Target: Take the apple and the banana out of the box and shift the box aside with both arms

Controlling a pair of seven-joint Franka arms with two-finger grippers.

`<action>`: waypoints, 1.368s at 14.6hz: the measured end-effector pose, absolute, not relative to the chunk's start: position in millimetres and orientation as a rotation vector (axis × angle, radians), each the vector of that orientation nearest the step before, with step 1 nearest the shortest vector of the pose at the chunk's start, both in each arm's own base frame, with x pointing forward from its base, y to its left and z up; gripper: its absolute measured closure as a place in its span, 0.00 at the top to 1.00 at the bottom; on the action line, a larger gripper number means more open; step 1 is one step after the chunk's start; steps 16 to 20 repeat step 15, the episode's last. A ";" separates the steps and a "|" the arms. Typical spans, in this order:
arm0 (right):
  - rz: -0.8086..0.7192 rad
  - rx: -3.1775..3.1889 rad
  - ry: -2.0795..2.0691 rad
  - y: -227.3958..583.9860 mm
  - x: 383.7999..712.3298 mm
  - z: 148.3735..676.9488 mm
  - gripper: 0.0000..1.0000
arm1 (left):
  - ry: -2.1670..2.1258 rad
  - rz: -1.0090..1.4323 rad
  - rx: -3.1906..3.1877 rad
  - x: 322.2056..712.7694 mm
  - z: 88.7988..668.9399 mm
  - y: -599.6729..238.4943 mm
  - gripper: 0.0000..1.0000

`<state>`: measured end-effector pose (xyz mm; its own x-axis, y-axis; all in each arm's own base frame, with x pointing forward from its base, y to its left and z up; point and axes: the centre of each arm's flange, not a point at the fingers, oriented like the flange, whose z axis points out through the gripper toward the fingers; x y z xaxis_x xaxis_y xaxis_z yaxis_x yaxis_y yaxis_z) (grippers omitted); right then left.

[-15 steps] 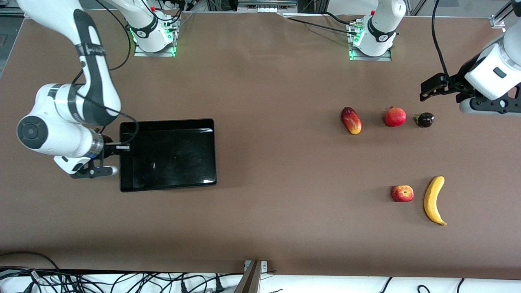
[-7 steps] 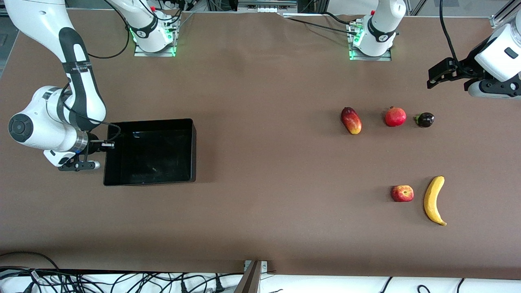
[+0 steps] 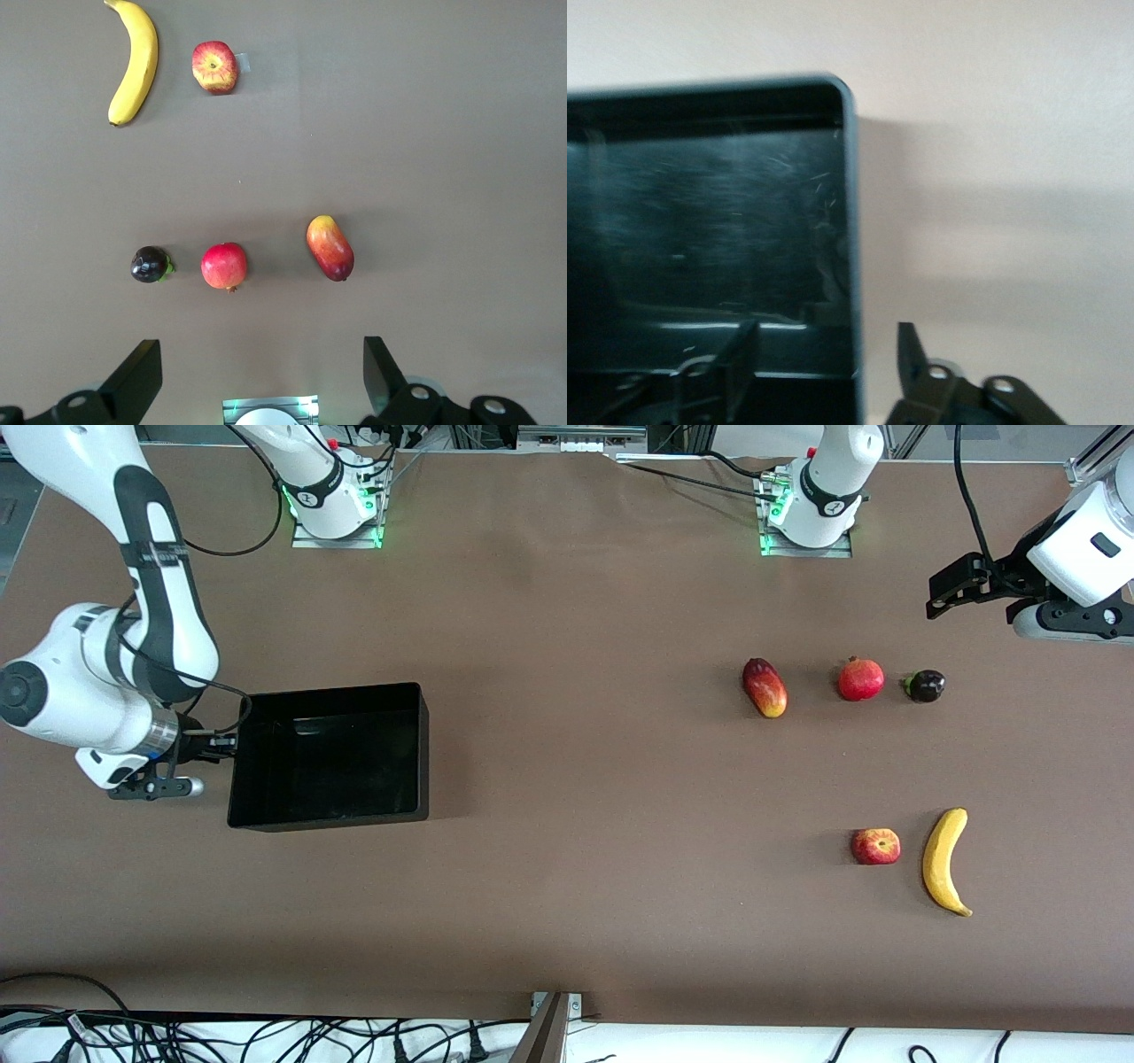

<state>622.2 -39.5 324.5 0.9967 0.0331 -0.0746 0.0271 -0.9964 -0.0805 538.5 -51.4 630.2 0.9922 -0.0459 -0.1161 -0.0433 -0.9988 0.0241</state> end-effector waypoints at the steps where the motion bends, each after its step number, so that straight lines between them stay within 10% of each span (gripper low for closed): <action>1: 0.121 -3.047 -0.025 -31.1 625.5 350.3 0.89 | -0.074 -0.183 3.114 538.5 629.9 -52.9 1.00; 10: 0.077 -3.057 -0.075 2.1 570.7 553.0 1.00 | -0.078 -0.191 3.114 539.7 627.1 -54.5 1.00; 20: 0.054 -3.067 -0.102 9.1 568.8 561.3 1.00 | -0.078 -0.194 3.114 540.2 626.1 -54.6 1.00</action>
